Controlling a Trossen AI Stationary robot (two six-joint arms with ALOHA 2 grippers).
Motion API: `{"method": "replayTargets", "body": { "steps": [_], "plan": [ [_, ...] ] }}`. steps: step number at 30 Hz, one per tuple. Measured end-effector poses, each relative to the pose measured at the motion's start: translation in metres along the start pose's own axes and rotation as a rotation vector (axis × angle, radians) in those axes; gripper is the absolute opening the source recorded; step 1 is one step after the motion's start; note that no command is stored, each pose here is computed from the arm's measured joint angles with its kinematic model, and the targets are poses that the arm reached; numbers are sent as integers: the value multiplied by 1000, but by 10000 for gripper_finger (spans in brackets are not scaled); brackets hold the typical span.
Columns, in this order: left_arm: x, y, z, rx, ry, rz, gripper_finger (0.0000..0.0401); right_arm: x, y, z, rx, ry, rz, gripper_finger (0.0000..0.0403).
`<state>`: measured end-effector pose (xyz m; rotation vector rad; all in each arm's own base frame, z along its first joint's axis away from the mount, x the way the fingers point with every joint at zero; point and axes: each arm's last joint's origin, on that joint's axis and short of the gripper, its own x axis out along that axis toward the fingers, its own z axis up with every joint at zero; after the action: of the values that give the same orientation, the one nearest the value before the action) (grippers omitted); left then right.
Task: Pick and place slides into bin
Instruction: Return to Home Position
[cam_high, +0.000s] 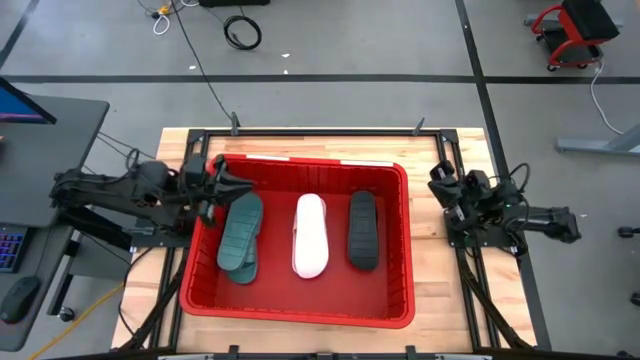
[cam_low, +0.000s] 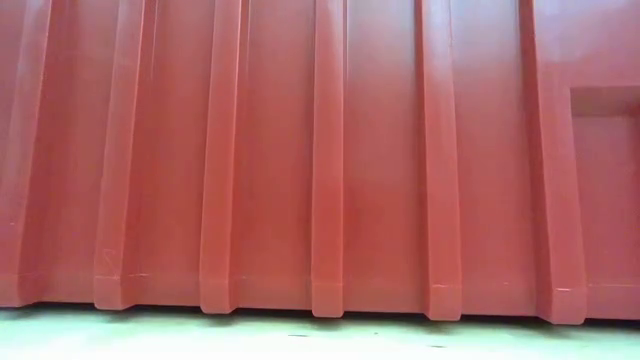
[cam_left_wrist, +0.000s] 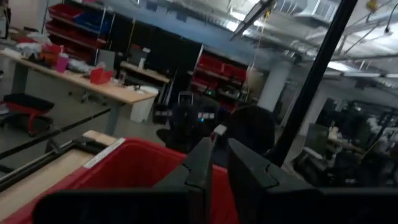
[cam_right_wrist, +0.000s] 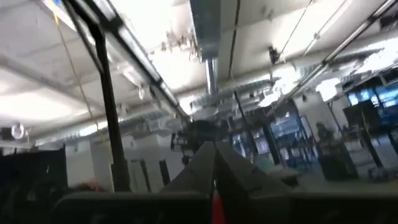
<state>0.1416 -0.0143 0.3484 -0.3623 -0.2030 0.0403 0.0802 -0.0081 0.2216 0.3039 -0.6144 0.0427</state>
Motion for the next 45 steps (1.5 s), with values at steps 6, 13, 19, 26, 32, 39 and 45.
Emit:
{"method": "replayTargets", "body": {
  "steps": [6, 13, 19, 26, 32, 39, 45],
  "plan": [
    [-11, 1, 10, -10, -59, -8, 59, -2, -12, -15, -74, 178, -56, 22],
    [-15, 9, -10, -24, -120, -29, 64, -7, -26, -40, -82, 443, -218, 22],
    [-47, 39, -77, -33, -162, -42, 58, -6, -27, -42, -88, 460, -234, 22],
    [-77, 61, -122, -42, -114, -50, 53, -2, -25, -35, -89, 410, -209, 22],
    [-76, 63, -129, -5, -50, -79, 52, 2, -22, -29, -92, 382, -193, 22],
    [-78, 58, -111, -35, -262, -139, 57, 2, -23, -31, -92, 398, -206, 22],
    [-80, 54, -100, -41, -308, -154, 61, 2, -23, -31, -90, 405, -205, 22]
  ]
}}
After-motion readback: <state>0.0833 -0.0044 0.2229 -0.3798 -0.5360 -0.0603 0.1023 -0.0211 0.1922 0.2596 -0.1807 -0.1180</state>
